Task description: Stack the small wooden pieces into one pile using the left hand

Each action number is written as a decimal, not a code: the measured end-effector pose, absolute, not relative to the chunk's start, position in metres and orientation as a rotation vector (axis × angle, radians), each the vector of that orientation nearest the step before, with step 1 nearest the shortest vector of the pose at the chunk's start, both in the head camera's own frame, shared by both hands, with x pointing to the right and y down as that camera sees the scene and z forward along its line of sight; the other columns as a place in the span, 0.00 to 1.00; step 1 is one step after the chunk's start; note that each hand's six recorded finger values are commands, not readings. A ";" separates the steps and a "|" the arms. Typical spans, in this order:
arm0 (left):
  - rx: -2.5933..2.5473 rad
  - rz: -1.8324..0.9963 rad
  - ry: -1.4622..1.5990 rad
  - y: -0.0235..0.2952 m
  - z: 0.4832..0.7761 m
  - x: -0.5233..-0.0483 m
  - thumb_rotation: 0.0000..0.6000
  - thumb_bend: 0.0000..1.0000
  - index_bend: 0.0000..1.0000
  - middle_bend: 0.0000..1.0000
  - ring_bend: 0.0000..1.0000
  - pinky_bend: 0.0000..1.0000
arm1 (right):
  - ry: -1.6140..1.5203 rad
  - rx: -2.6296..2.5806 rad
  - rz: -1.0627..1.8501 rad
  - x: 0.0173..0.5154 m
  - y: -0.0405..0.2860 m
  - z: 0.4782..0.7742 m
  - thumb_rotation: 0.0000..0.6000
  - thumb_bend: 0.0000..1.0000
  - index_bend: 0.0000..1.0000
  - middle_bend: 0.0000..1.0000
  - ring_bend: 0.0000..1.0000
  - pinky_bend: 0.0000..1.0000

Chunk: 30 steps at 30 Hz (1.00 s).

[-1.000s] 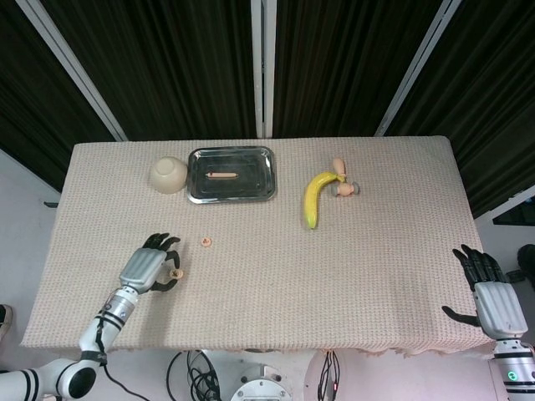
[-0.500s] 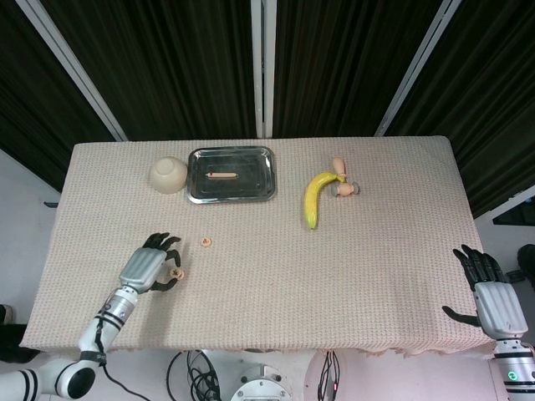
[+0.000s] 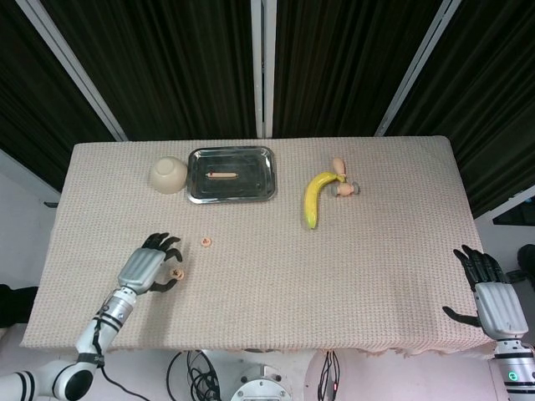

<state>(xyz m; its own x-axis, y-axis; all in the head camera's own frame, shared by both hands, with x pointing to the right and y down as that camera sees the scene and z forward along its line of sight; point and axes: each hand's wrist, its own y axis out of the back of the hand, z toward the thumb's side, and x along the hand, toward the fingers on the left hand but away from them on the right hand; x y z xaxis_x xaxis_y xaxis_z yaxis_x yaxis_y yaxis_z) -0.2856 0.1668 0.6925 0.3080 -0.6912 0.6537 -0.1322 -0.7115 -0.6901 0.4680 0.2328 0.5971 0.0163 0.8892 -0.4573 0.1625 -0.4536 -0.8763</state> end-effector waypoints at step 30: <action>-2.048 -1.411 0.847 0.163 0.710 -0.266 1.00 0.09 0.09 0.09 0.00 0.00 | -1.070 -1.681 1.489 0.464 0.231 0.598 1.00 0.00 0.00 0.00 0.00 0.00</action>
<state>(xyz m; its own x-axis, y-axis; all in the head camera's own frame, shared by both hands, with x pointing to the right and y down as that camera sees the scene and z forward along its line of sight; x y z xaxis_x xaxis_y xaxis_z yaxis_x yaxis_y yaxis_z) -0.2659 0.1631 0.7103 0.2657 -0.7345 0.6244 -0.2061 -0.6760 -0.7075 0.4640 0.2309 0.5980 0.0255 0.8854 -0.4641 0.1571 -0.4620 -0.8728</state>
